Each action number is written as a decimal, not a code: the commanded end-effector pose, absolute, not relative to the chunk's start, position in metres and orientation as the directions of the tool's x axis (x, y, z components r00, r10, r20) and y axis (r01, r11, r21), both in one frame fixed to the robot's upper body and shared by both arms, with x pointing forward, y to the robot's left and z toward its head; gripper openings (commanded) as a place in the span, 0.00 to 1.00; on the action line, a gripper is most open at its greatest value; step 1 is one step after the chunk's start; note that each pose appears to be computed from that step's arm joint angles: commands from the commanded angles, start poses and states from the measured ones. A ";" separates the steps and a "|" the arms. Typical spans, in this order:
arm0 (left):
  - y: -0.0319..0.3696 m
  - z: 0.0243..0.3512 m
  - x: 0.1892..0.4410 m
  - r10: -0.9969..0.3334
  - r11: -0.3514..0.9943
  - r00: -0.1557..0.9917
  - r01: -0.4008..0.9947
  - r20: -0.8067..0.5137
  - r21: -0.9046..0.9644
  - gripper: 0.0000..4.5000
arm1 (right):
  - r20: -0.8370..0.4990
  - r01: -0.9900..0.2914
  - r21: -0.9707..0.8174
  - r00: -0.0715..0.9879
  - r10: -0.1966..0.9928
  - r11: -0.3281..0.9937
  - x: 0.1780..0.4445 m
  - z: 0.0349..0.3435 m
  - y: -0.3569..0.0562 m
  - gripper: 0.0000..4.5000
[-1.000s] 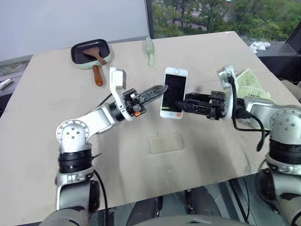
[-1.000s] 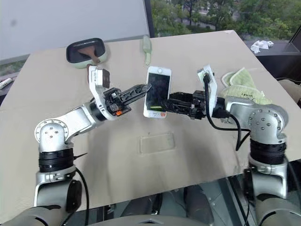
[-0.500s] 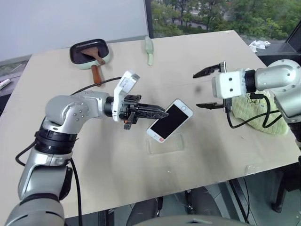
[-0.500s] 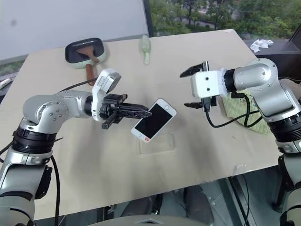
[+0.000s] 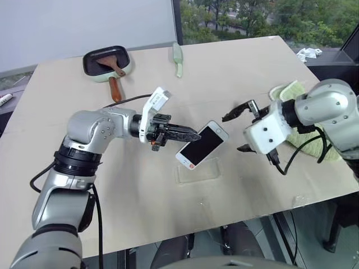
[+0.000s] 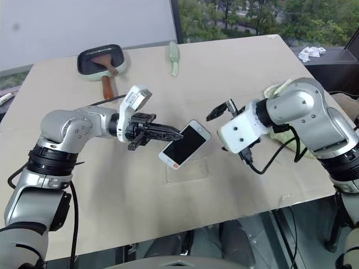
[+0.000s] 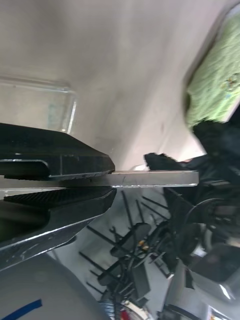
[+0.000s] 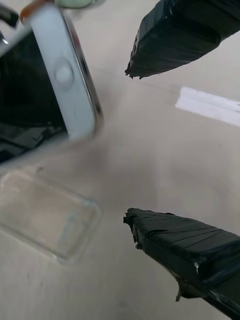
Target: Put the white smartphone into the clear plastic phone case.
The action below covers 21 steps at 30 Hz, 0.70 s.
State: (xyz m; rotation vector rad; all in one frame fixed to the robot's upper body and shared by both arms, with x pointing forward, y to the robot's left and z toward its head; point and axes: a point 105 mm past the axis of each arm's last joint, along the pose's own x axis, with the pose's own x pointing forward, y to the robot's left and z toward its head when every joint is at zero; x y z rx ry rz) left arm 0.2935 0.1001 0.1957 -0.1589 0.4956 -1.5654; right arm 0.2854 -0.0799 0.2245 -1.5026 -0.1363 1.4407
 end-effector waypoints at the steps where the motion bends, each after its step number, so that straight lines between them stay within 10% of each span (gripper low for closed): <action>1: 0.098 0.205 0.295 -0.977 -0.005 -0.083 0.929 -0.195 -0.369 0.00 | -0.664 -0.487 -0.721 0.282 0.693 -0.493 0.280 0.235 -0.066 1.00; 21: 0.093 0.197 0.291 -0.971 -0.036 -0.124 0.921 -0.204 -0.388 0.00 | -0.666 -0.384 -0.725 0.178 0.725 -0.572 0.265 0.234 -0.045 1.00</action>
